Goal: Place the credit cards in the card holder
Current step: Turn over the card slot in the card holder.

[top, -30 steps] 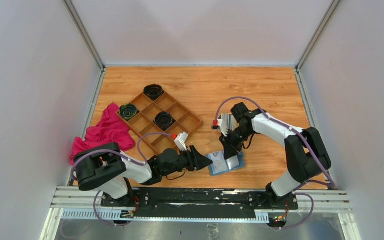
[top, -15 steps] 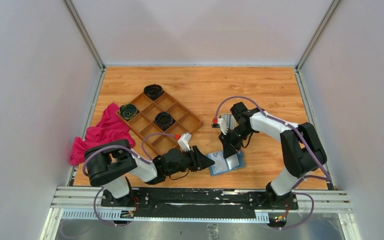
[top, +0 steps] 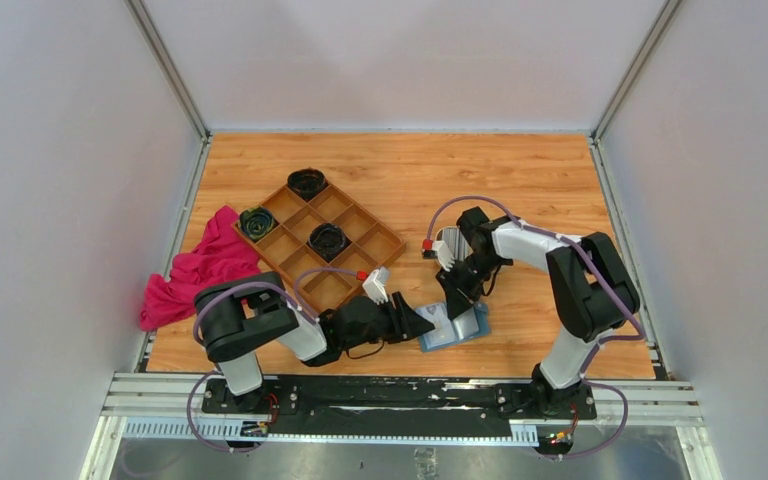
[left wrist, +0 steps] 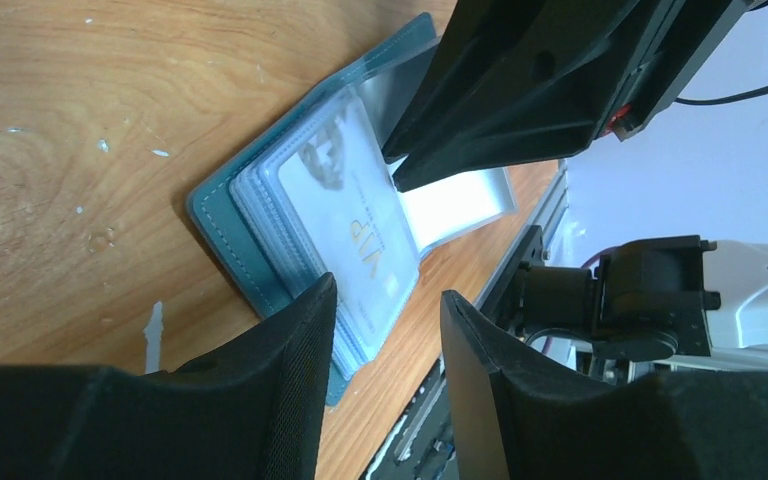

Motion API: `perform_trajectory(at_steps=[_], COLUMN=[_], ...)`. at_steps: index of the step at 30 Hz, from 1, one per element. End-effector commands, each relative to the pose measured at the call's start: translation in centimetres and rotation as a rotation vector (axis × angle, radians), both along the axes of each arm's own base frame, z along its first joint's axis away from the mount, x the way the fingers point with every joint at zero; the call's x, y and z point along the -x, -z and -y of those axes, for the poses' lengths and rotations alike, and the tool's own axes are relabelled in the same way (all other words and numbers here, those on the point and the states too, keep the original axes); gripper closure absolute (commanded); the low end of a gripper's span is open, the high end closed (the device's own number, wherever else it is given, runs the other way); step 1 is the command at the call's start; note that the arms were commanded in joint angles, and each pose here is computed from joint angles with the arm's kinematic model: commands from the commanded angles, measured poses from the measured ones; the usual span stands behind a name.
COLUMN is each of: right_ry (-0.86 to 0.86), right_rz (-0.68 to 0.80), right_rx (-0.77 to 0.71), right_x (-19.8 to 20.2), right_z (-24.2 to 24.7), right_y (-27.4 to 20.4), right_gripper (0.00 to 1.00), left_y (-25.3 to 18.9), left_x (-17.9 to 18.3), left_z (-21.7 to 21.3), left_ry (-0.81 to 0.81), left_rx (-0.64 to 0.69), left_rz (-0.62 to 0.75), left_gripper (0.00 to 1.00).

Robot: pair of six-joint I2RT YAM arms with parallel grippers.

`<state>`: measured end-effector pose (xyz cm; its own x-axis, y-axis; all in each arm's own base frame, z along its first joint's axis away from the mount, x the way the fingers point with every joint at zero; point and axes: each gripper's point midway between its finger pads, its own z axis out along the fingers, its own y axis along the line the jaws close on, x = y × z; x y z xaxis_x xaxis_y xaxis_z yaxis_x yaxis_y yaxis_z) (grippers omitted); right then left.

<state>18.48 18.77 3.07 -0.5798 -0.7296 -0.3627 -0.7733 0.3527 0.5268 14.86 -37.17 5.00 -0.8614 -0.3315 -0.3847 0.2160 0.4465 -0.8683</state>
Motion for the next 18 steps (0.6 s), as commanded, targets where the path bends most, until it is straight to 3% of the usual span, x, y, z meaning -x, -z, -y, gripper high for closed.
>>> perform_trajectory(at_steps=[1,18], right_ry=[0.025,0.024], right_rz=[-0.018,-0.029], right_rx=[0.047,0.104], right_x=[-0.5,-0.4], right_z=[0.6,1.1], right_y=[0.5,1.7], right_gripper=[0.81,0.81], left_y=[0.0,0.2], left_x=[0.0,0.0], left_z=[0.4,-0.2], left_ry=[-0.006,-0.016], left_rx=[0.007,-0.028], left_rz=[0.003,0.006], left_gripper=[0.53,0.49])
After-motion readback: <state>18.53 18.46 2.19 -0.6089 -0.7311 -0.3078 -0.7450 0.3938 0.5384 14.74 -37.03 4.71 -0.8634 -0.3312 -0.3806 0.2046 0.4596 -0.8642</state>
